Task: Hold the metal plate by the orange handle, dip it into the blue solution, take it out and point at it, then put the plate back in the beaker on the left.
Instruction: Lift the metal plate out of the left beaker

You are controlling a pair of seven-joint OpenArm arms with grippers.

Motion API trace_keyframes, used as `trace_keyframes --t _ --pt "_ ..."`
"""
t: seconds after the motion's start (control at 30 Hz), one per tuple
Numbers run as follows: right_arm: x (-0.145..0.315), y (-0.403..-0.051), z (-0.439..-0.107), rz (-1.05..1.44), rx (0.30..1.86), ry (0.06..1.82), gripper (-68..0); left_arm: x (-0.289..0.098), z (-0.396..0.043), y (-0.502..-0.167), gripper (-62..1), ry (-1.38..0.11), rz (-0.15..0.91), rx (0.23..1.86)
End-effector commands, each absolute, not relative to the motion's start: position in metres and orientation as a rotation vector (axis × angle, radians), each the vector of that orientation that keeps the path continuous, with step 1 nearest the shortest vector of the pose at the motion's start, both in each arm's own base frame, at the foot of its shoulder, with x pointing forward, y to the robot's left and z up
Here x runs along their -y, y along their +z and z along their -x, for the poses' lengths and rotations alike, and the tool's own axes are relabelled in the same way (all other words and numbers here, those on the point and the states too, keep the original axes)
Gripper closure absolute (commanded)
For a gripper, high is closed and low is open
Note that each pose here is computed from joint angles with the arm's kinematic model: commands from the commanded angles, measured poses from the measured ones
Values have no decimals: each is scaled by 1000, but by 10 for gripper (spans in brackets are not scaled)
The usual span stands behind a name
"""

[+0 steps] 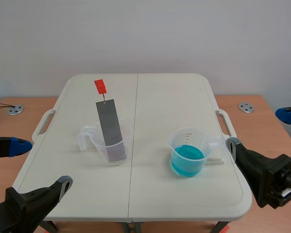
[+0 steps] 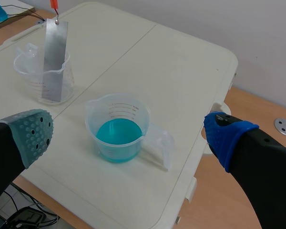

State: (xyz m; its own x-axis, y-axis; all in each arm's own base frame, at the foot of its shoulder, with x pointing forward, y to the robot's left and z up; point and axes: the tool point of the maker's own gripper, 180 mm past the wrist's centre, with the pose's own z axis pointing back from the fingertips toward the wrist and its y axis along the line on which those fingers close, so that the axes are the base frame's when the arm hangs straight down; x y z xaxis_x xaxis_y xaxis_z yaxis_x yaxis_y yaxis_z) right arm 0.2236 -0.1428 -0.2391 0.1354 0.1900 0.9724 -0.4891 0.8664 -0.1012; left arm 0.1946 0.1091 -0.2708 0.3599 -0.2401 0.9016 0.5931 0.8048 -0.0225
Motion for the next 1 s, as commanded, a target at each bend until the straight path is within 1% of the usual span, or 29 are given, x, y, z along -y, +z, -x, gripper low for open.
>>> trace_keyframes --t 0.0,0.97 --pt "141 -228 -228 -271 1390 503 -663 -105 -195 -264 -623 -546 390 1103" --pt "140 -223 -228 -279 1416 502 -663 -106 -196 -264 -623 -546 390 1103"
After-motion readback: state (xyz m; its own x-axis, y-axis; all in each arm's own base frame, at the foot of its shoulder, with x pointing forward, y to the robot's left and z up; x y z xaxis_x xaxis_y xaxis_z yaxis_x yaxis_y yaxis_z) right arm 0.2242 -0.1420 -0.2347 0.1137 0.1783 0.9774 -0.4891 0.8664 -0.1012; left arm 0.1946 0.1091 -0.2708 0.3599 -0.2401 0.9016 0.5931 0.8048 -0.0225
